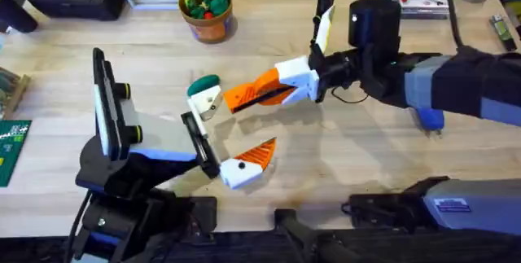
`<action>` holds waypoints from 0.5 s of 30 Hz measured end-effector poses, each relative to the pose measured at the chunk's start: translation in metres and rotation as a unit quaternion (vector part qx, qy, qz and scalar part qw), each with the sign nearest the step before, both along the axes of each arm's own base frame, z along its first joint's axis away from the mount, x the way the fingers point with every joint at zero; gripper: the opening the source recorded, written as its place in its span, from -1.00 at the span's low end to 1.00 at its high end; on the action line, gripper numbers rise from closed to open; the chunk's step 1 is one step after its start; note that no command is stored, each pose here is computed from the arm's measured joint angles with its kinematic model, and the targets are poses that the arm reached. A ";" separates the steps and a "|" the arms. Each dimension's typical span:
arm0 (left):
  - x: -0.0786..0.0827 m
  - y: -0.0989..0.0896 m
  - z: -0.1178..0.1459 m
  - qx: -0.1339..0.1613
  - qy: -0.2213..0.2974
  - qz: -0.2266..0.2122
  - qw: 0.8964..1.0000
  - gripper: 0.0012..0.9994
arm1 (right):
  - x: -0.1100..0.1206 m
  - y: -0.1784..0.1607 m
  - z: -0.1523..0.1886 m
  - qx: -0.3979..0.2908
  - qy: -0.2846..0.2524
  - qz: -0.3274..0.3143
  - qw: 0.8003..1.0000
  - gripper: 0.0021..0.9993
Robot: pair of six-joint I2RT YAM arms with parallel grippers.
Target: Pick up the gripper from the table and insert it into the empty holder that is missing its gripper. Then pick up a screw, insert it into the mounting hole, and use the screwdriver to tighten it. Finally, clean up the table by picking up the vegetable and placing it into the bucket.
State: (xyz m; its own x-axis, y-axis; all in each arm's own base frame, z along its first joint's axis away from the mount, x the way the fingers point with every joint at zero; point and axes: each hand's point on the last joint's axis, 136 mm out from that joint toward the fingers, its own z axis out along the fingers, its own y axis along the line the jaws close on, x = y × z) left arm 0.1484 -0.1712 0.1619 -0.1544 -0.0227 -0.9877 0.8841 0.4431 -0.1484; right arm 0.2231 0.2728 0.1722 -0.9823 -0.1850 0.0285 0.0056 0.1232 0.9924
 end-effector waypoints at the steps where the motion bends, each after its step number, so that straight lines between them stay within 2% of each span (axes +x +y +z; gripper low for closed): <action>1: 0.000 0.000 0.000 0.000 0.000 0.000 1.000 0.97 | 0.000 0.000 -0.001 0.000 0.002 0.000 1.000 -0.99; 8: 0.000 0.000 0.000 0.000 0.000 0.000 1.000 0.97 | -0.002 0.004 -0.006 -0.005 0.009 0.004 1.000 -0.99; 15: 0.001 0.000 0.000 0.000 -0.001 0.002 1.000 0.97 | 0.003 0.009 0.005 0.013 -0.033 0.002 0.999 -0.99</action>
